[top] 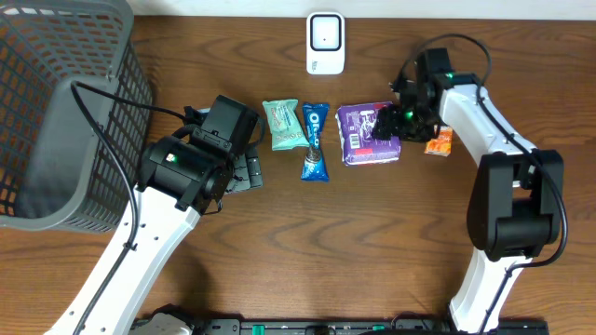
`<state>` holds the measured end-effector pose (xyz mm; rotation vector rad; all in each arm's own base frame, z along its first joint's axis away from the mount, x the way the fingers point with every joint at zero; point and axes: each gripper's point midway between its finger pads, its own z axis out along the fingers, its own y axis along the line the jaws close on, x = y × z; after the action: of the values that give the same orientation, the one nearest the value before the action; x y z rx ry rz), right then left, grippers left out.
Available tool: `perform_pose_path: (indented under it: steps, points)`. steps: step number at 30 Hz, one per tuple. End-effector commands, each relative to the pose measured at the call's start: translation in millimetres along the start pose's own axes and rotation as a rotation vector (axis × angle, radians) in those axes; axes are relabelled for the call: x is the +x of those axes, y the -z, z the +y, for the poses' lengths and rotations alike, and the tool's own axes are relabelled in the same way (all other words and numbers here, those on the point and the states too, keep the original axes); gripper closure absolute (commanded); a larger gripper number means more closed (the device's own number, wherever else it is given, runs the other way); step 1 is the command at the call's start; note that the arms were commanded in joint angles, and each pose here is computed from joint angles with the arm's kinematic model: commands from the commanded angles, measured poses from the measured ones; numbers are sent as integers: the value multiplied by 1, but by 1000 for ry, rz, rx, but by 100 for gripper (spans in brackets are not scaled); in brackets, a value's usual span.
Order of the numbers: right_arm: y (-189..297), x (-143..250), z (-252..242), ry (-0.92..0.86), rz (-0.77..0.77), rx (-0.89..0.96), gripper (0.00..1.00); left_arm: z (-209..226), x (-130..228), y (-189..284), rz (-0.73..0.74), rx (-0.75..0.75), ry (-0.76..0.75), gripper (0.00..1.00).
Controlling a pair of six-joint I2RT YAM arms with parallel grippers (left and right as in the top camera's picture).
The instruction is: Scan the item barcode
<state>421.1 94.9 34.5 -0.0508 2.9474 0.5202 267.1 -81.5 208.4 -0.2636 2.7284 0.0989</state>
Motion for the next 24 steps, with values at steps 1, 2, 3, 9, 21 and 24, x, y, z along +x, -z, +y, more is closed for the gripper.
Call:
perform_pose_path:
  steps: [1, 2, 3, 9, 21, 24]
  points:
    - [-7, 6, 8, -26, -2, -134, 39, 1, 1, -3, 9, -10, 4, 2]
    - [-7, 4, 11, -26, -13, -174, 39, 1, 1, -3, 9, -10, 4, 2]
    - [-6, 2, 15, -26, -25, -213, 39, 1, 1, -3, 9, -10, 4, 2]
    - [10, -18, 14, -95, -86, -319, 42, 1, 1, -3, 9, -10, 4, 2]
    - [27, -43, 18, -85, -166, -370, 36, 1, 1, -3, 9, -9, 4, 2]
    - [24, -40, 28, -67, -153, -371, 37, 1, 1, -3, 9, -10, 4, 2]
